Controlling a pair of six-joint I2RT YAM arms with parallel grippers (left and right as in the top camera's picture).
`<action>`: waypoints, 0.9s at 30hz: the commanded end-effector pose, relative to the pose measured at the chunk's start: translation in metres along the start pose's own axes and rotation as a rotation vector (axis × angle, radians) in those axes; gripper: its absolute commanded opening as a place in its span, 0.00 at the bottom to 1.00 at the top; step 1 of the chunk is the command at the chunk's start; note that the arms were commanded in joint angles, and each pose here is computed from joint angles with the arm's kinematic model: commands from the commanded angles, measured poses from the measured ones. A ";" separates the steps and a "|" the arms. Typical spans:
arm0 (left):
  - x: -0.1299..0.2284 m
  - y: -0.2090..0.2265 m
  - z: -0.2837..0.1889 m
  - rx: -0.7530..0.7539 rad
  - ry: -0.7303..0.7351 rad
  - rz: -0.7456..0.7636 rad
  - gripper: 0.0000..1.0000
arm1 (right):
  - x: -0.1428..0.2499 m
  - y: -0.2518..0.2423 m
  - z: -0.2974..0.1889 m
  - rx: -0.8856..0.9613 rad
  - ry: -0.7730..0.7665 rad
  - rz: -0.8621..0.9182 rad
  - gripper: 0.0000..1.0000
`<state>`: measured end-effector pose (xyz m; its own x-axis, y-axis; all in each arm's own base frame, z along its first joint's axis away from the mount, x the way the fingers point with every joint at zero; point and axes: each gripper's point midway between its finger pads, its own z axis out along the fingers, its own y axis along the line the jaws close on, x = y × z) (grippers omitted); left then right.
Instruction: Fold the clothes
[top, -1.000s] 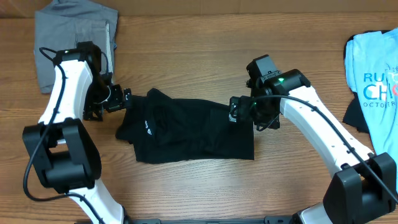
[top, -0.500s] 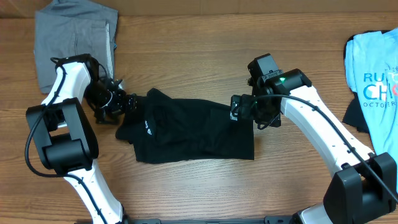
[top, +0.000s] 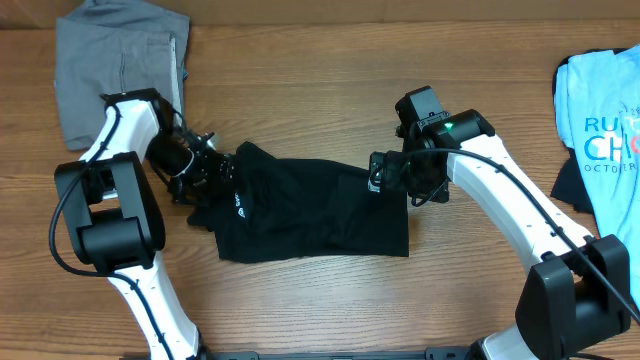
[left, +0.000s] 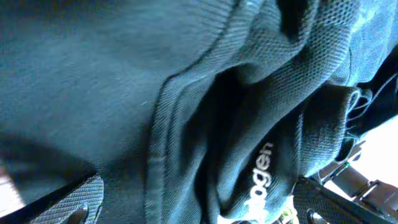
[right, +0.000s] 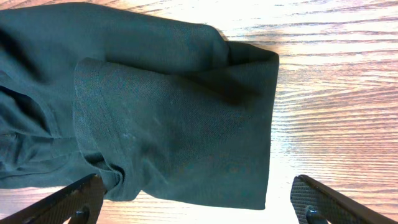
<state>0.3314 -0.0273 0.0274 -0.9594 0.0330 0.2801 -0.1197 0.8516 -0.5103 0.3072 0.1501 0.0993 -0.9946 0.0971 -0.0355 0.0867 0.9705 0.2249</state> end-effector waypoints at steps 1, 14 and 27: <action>0.003 -0.003 0.013 0.028 0.022 0.027 1.00 | -0.001 -0.003 0.002 0.009 -0.003 -0.001 1.00; 0.015 0.008 0.035 0.023 0.052 -0.004 0.84 | -0.001 -0.003 0.002 0.009 -0.004 -0.001 1.00; 0.018 -0.010 0.035 0.120 0.060 -0.029 0.40 | -0.003 -0.002 0.002 0.006 -0.008 -0.002 1.00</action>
<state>0.3111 -0.0443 0.0141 -0.9475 0.0292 0.3185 -0.1658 0.8068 -0.5671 0.3086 0.1507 0.0994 -0.9945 0.0961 -0.0409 0.0844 0.9702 0.2273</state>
